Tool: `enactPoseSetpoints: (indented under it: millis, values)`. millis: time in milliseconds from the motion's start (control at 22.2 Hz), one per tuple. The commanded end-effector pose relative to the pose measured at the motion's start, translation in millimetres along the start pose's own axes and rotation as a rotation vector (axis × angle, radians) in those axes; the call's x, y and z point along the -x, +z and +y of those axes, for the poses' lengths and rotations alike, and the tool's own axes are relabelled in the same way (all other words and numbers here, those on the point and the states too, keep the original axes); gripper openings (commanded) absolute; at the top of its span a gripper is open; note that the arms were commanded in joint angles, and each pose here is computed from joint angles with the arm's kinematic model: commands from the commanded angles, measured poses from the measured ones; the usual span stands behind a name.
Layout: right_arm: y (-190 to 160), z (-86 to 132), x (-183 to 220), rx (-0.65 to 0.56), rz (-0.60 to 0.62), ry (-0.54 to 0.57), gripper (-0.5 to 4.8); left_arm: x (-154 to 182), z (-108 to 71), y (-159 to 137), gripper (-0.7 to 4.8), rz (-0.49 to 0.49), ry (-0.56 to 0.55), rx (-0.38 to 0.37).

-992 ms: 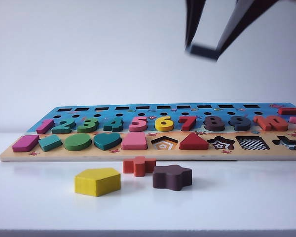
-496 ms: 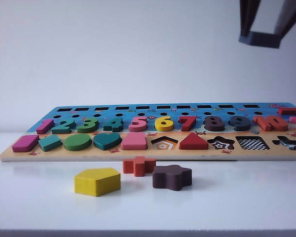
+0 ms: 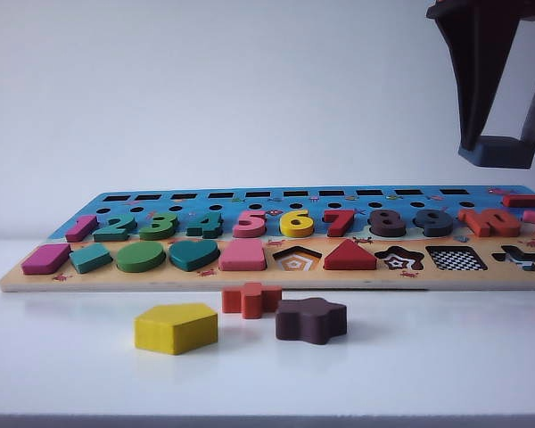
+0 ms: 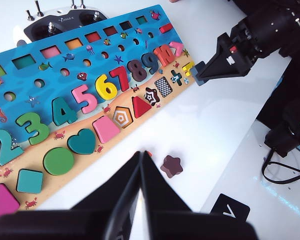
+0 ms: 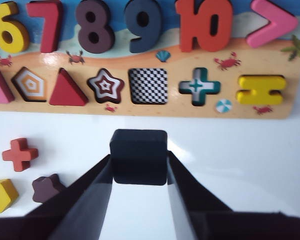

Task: Insert the cube into the slot.

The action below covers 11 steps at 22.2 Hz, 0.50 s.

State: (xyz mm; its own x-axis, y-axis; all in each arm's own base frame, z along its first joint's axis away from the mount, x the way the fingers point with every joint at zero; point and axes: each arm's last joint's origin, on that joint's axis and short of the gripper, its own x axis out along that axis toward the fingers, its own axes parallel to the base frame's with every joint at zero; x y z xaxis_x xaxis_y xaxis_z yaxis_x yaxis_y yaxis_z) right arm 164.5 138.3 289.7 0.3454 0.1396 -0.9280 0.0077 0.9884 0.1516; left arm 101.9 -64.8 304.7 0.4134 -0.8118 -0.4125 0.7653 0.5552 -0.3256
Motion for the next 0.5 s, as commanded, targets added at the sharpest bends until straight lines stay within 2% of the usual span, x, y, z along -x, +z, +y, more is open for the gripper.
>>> enactPoseSetpoints:
  millis: [45,496]
  values:
    - [5.6,3.3,-3.5,0.003,-0.022,0.036,0.3,0.1,-0.4,1.7,0.1,-0.011,-0.006,-0.013]
    - [16.1,14.7,-34.8,0.036,0.032,0.0,0.26,0.1,-0.4,1.7,0.1,-0.011,-0.006,-0.013]
